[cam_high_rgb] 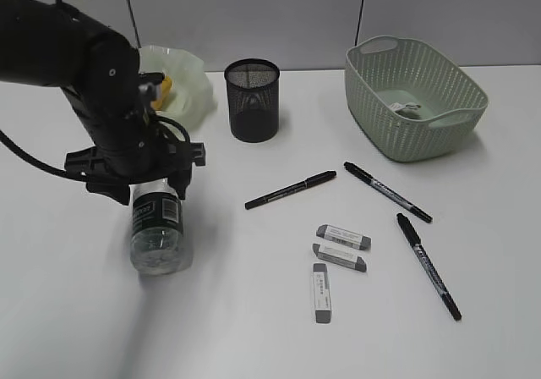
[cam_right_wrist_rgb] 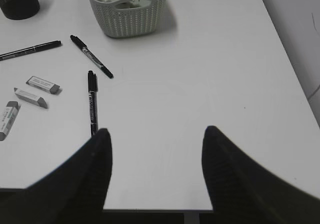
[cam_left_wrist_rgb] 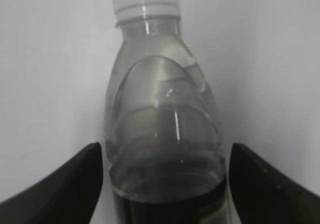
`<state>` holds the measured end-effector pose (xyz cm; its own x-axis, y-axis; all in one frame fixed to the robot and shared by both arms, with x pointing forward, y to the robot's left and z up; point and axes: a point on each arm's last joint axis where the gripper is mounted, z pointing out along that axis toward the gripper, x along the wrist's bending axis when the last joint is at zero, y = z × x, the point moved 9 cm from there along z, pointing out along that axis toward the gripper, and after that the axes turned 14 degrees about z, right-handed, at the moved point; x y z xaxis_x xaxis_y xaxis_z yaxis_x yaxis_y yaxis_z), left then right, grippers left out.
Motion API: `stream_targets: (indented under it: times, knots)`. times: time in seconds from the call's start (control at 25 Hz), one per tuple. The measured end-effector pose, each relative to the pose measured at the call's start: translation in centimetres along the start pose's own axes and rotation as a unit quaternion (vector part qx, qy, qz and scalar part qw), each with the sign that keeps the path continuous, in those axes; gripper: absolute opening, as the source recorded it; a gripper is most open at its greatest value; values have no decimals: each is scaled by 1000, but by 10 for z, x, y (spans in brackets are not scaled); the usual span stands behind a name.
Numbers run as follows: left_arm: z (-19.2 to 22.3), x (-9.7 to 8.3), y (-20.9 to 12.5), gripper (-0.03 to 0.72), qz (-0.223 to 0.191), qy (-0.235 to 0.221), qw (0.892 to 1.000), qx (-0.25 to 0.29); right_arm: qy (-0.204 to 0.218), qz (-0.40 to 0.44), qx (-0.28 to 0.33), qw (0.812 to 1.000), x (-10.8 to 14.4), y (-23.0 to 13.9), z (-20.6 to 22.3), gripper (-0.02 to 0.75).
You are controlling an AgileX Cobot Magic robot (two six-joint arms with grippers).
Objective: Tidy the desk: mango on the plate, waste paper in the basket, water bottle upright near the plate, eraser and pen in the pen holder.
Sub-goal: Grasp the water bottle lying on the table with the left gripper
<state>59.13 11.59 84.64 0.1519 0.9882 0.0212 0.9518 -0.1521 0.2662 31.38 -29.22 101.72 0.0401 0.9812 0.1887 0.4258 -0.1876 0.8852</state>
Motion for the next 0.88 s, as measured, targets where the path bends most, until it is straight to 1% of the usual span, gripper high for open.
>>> stream_targets:
  times: [0.16,0.32,0.4,0.44,0.48,0.52,0.56,0.68,0.8,0.88]
  knots:
    - [14,0,-4,596,3,5,1000,13,0,0,0,1000,0,0,0,457]
    - [19,1,-3,589,1,4,1000,11,0,0,1,1000,0,0,0,457]
    - [20,1,-2,564,0,3,1000,10,0,0,0,1000,0,0,0,457]
    - [20,1,-2,540,0,3,1000,10,0,0,0,1000,0,0,0,457]
    - [20,1,-3,501,1,4,1000,11,0,0,0,1000,0,0,0,457]
    - [20,2,-2,485,1,5,1000,10,0,0,0,1000,0,0,0,457]
    - [19,2,-2,486,1,5,1000,9,0,0,0,1000,0,0,0,457]
    - [11,3,0,486,2,5,1000,4,0,0,1,1000,0,0,0,457]
    - [-10,8,5,486,9,7,1000,-19,0,0,1,1000,0,0,0,457]
    - [-31,12,10,486,16,4,999,-49,0,0,1,1000,0,0,0,457]
